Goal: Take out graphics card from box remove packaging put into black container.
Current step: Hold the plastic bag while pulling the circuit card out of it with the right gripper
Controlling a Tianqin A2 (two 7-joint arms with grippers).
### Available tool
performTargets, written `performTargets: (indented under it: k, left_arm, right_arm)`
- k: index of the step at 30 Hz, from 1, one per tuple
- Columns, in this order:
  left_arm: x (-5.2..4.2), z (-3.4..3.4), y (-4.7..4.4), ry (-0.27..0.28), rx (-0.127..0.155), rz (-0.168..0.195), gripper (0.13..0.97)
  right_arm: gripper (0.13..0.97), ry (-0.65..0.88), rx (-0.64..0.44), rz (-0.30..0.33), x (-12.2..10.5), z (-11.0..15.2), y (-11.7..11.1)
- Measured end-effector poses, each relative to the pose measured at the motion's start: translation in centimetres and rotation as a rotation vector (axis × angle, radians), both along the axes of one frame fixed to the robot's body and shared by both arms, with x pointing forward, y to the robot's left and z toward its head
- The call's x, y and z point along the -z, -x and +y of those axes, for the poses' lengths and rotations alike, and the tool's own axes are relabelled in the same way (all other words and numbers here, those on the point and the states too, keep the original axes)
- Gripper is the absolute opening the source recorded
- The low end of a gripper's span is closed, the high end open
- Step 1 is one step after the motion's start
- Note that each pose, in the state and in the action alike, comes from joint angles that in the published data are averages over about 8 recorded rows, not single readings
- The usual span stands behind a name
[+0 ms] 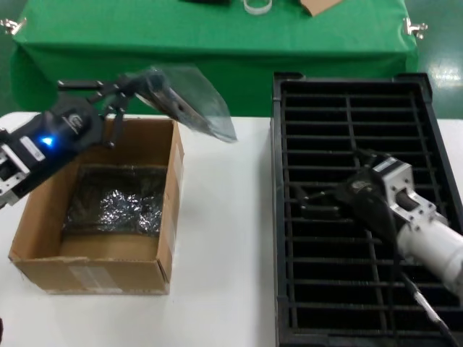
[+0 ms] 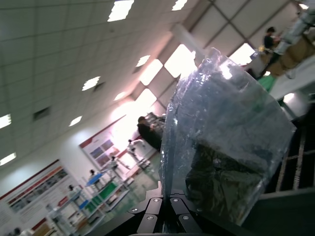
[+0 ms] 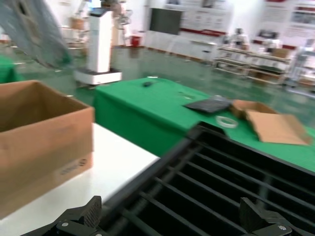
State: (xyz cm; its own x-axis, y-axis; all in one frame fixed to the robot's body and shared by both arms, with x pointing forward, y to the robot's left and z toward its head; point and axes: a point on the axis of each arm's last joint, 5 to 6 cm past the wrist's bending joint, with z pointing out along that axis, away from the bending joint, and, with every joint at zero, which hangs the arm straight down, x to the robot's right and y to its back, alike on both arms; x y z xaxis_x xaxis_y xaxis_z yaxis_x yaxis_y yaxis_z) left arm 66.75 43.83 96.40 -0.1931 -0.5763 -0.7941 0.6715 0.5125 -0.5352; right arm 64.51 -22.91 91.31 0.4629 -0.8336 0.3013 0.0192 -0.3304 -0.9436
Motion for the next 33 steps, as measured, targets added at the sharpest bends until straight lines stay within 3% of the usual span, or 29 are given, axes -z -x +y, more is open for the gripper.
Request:
performTargets:
  k: [9,16,20,25,33]
  left_arm:
    - [0.68,-0.12,-0.3,-0.074,-0.002,0.001,0.139]
    - [1.24,-0.12,-0.04,-0.119,-0.006,-0.038,0.139]
    - [1.51,-0.19,0.07,-0.149,-0.013,-0.07,0.139]
    - [1.56,-0.52,-0.15,-0.188,-0.048,-0.126,0.139]
    - [0.75,-1.35,-1.09,-0.255,-0.126,-0.231,0.139]
  right_arm:
    - [0.947,0.041,-0.147,0.019,-1.2,2.4,-2.5]
    - [0.937,0.061,-0.225,0.023,-1.9,4.0,-3.1]
    - [0.889,0.071,-0.249,0.02,-2.5,4.6,-3.2]
    - [0.841,0.08,-0.27,0.014,-3.3,5.1,-3.1]
    - [0.679,0.053,-0.297,-0.004,-4.3,5.2,-2.6]
